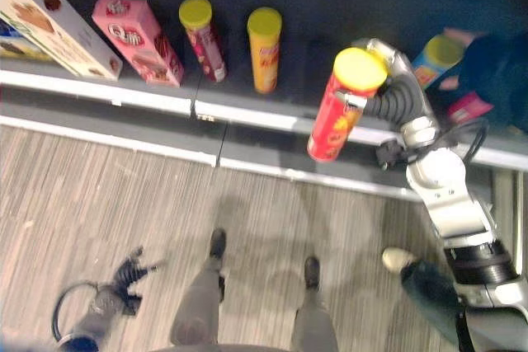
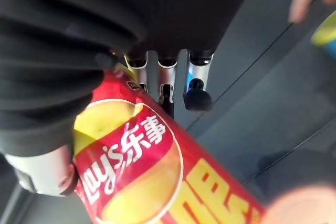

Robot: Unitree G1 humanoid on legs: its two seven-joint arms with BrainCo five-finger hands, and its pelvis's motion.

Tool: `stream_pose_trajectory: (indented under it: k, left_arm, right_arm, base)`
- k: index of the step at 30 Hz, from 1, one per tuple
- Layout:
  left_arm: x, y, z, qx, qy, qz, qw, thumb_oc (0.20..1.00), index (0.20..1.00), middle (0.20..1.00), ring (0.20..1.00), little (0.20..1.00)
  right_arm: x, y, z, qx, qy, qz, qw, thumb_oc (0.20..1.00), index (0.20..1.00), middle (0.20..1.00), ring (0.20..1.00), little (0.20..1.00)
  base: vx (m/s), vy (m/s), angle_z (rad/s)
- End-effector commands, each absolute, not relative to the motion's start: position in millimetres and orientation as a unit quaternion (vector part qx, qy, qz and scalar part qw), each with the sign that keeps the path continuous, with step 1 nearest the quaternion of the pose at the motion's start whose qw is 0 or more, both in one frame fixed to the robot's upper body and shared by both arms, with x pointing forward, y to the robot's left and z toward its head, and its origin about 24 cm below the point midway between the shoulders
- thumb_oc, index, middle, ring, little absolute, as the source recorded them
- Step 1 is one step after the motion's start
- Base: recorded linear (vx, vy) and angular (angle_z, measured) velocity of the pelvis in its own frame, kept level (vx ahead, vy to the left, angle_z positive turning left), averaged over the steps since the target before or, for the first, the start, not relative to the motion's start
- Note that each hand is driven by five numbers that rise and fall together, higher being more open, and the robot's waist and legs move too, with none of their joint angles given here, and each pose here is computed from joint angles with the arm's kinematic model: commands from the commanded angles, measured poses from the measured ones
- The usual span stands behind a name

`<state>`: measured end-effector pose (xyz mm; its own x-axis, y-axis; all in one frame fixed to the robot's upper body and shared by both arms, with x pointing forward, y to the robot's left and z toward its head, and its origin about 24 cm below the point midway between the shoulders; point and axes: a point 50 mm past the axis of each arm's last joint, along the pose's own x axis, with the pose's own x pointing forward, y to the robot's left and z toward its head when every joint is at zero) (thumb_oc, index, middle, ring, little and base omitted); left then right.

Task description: Put the goods on the table back onto the shelves and tidy them up.

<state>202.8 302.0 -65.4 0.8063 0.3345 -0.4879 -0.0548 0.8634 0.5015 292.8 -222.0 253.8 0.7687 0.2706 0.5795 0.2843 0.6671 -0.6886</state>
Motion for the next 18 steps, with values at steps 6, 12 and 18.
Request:
stream_pose_trajectory:
  k: [6, 12, 18]
  left_arm:
    - [164.0, 335.0, -75.8, 0.274, 0.348, 0.167, 0.881, 1.000, 1.000, 1.000, 1.000, 1.000]
    - [171.9, 329.8, -72.8, 0.263, 0.329, 0.173, 0.890, 1.000, 1.000, 1.000, 1.000, 1.000]
    - [176.8, 325.7, -71.4, 0.262, 0.320, 0.170, 0.895, 1.000, 1.000, 1.000, 1.000, 1.000]
  right_arm:
    - [274.7, -206.1, 296.8, -0.403, -0.463, -0.050, 0.788, 0.200, 0.200, 0.200, 0.200, 0.200]
    - [277.5, -203.5, 297.1, -0.398, -0.466, -0.053, 0.788, 0.200, 0.200, 0.200, 0.200, 0.200]
    - [277.5, -199.8, 297.9, -0.399, -0.473, -0.056, 0.783, 0.200, 0.200, 0.200, 0.200, 0.200]
  base:
    - [-0.04, -0.023, -0.05]
    - [-0.02, -0.031, -0.06]
    - [-0.02, -0.014, 0.09]
